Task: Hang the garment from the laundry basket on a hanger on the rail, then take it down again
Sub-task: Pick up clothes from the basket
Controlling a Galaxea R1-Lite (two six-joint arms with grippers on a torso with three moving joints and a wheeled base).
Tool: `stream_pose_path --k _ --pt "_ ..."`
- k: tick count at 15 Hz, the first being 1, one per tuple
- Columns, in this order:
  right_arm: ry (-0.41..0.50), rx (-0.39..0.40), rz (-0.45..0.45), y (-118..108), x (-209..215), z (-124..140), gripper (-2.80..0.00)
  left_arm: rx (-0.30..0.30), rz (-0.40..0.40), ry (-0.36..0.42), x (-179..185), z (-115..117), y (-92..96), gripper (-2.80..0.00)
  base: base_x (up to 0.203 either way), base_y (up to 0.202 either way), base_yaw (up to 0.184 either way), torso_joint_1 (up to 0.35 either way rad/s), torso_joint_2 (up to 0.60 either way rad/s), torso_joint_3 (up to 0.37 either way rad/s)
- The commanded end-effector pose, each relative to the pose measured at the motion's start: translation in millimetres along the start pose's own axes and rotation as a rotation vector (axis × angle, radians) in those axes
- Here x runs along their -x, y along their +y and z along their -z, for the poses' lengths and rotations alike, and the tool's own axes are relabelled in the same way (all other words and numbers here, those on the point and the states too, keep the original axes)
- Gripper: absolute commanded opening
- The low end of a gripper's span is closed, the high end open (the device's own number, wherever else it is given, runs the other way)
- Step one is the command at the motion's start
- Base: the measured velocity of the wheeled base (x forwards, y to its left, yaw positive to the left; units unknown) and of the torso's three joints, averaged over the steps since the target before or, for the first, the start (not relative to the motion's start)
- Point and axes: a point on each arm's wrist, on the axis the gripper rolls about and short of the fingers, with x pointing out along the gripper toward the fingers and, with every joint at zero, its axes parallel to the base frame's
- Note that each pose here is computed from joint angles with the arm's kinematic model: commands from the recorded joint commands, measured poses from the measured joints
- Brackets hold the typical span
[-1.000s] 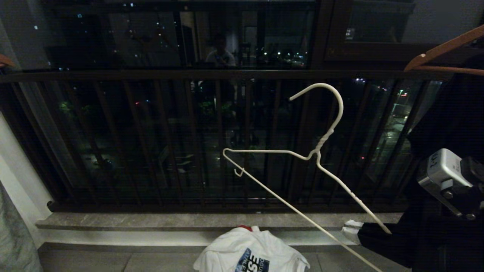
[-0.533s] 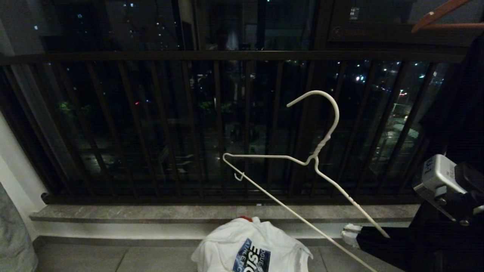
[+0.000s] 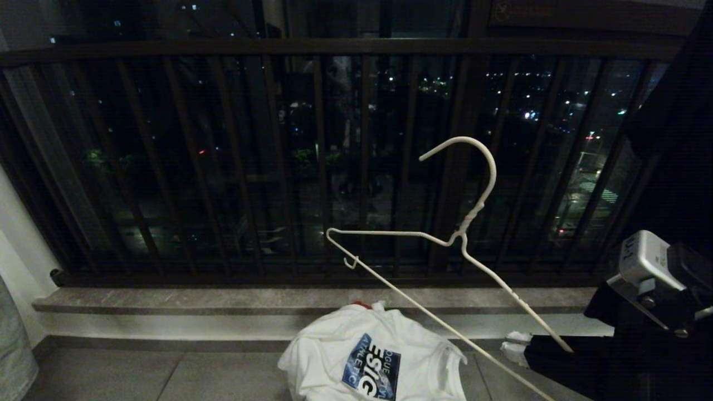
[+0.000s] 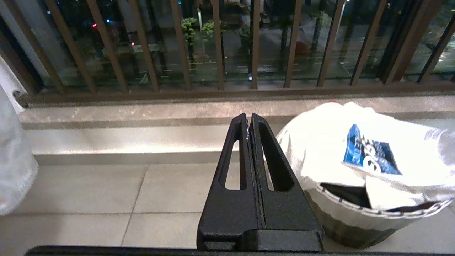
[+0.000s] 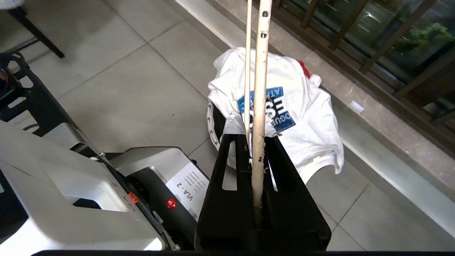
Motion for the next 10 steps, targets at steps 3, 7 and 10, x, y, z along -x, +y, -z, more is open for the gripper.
stream_pose_path --k 3,7,10 --pt "-0.026 -0.001 0.0 -0.1 2.6 -1.6 -2.8 0.0 0.0 0.001 -0.1 0.0 0.0 -2.8 0.0 0.0 0.0 -0.101 0.45 0.344" --pt "-0.031 -0.001 0.0 -0.2 2.5 -1.0 -2.8 0.0 0.0 0.001 -0.1 0.0 0.0 -2.8 0.0 0.0 0.0 -0.052 0.41 0.346" --pt "-0.047 -0.001 -0.001 -0.3 5.1 -2.1 -2.8 0.0 0.0 0.001 -0.1 0.0 0.0 -2.8 0.0 0.0 0.0 -0.015 0.1 0.081"
